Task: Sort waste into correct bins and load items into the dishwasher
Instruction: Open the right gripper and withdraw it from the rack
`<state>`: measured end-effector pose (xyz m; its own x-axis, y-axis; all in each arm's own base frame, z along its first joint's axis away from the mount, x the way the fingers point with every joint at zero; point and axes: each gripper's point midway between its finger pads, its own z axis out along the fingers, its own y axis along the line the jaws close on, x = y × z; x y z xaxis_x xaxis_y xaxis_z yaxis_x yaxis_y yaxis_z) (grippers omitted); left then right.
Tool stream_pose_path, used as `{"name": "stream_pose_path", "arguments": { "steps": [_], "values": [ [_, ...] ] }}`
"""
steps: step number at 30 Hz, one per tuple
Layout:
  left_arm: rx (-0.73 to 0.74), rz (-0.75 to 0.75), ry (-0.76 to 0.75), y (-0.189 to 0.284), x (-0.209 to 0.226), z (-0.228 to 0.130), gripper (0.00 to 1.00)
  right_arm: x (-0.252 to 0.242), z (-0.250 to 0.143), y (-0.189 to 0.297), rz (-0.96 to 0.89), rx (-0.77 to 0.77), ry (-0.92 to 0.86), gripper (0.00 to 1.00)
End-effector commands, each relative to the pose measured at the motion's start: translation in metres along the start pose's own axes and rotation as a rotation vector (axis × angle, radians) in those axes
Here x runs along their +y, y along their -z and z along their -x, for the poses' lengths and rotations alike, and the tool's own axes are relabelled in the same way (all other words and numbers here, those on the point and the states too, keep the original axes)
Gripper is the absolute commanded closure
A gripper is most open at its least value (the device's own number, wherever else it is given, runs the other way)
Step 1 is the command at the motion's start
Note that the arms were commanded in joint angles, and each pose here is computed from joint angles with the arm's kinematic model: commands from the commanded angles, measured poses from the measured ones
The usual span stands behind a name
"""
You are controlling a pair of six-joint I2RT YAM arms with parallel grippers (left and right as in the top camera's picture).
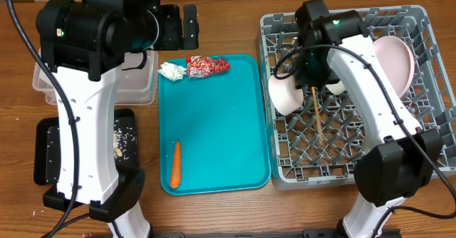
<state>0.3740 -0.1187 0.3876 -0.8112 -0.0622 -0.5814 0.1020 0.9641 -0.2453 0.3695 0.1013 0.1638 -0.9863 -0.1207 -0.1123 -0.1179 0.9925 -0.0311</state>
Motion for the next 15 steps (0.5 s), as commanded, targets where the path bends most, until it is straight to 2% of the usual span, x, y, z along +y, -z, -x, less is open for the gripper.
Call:
{"name": "stream_pose_path", "arguments": {
  "steps": [1, 3, 7, 12, 15],
  "values": [
    [-0.012, 0.008, -0.026, 0.004, 0.002, 0.001, 0.0, 0.083, -0.013, 0.04, 0.378, -0.026, 0.064, 0.39],
    [-0.012, 0.008, -0.026, 0.004, 0.002, 0.001, 0.0, 0.115, -0.02, 0.048, 0.471, -0.013, 0.104, 0.4],
    [-0.012, 0.008, -0.026, 0.004, 0.002, 0.001, 0.0, 0.157, -0.03, 0.047, 0.479, -0.005, 0.09, 0.37],
    [-0.012, 0.008, -0.026, 0.004, 0.002, 0.001, 0.0, 0.168, -0.037, 0.028, 0.349, -0.007, -0.035, 0.27],
    [-0.012, 0.008, -0.026, 0.004, 0.002, 0.001, 0.0, 0.176, -0.025, 0.022, 0.375, -0.049, -0.062, 0.25]
  ]
}}
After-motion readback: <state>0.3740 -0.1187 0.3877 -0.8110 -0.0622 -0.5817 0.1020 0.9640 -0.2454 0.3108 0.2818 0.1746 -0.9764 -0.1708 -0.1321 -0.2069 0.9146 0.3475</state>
